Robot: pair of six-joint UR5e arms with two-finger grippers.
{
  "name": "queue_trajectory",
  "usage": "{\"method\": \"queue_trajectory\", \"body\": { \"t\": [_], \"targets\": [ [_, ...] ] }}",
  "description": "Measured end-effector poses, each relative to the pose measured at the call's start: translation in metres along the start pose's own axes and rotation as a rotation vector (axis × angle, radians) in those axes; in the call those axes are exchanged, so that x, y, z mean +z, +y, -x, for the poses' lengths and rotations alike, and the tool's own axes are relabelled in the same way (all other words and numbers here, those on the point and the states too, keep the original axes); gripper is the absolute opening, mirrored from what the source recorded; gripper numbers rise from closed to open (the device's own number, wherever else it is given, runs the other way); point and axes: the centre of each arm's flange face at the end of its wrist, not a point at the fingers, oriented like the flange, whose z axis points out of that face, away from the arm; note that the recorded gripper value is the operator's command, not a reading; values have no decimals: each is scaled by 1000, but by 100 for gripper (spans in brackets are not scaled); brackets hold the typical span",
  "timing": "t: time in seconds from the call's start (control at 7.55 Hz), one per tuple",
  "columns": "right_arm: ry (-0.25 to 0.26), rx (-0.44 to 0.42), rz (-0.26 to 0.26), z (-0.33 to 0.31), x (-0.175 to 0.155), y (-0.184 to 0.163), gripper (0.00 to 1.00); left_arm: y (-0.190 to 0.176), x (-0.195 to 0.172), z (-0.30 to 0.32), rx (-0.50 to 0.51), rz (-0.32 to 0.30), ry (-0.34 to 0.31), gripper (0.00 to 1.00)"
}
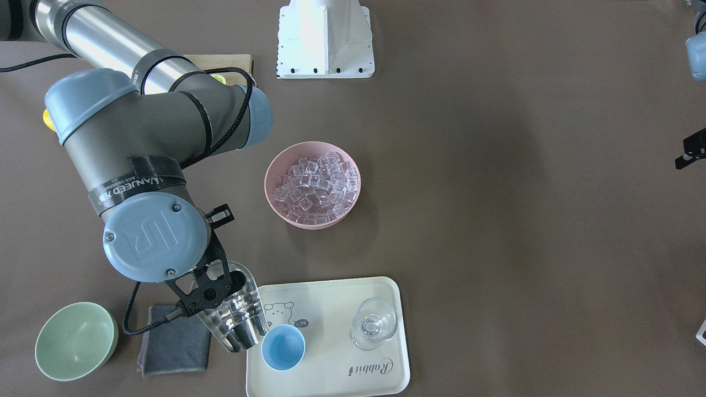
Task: Put ice in cup with scoop
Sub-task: 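Tilt the scoop over the blue cup with the right gripper to pour ice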
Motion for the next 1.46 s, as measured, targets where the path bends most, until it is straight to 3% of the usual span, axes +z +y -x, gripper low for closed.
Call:
{"method": "queue_trajectory", "body": {
  "t": [0.79, 1.46],
  "targets": [
    [-11, -48, 97, 8, 2, -38, 0, 109, 3, 90, -227, 31, -11, 98],
    [-5, -99, 174, 9, -3, -55, 0, 115, 2, 100, -254, 28, -11, 98]
  ]
}}
